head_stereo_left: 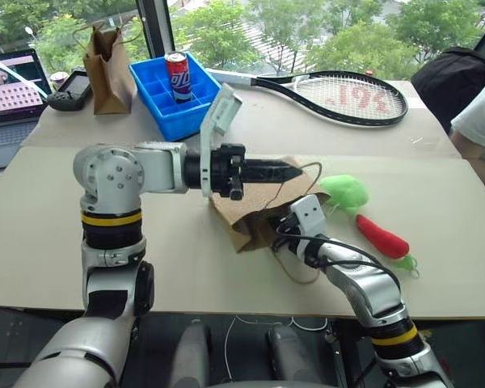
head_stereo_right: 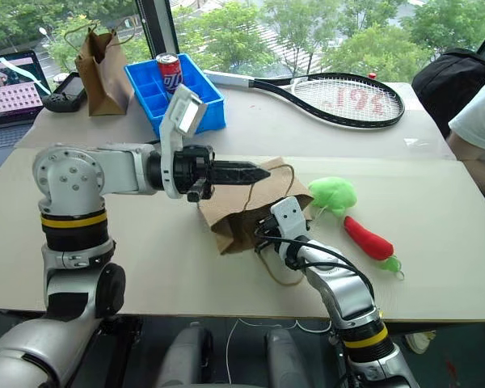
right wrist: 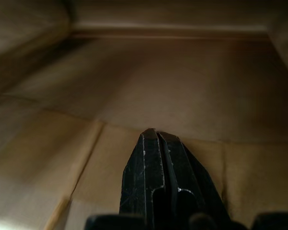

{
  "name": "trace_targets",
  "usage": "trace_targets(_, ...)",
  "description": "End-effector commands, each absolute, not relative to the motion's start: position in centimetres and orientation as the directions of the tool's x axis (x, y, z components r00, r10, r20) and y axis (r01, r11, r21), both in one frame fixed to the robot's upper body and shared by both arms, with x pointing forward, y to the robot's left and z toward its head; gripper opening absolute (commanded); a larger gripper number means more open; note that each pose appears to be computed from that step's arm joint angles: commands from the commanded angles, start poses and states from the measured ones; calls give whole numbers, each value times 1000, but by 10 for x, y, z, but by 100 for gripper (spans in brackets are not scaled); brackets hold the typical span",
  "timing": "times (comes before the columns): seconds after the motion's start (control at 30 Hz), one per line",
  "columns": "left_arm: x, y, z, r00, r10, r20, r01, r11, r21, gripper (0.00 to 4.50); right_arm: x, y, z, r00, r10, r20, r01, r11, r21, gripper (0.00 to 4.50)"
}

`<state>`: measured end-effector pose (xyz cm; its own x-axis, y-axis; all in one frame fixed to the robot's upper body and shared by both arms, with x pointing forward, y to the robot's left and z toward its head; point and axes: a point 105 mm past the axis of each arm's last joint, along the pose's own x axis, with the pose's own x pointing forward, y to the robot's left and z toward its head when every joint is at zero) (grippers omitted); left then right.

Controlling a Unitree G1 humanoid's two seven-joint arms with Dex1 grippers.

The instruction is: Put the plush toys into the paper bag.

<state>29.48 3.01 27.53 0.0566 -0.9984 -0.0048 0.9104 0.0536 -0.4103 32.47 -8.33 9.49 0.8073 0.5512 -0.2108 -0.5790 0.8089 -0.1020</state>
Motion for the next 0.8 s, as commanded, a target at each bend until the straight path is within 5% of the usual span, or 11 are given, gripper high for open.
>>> trace_targets(0.03,305,37,306,110,-992,58,947,87,-311,0,322,-84,88,803,553,-223,-585,803,-114,4)
trace_targets(0.4,324,57,368,130,-991,13,983,131,126,0,322,-72,109,769,606,-203,-636,757,-149,4)
trace_targets(0.8,306,56,396,34,-999,21,961,38,276,0,318,-72,108,749,614,-249,-659,728,-189,4)
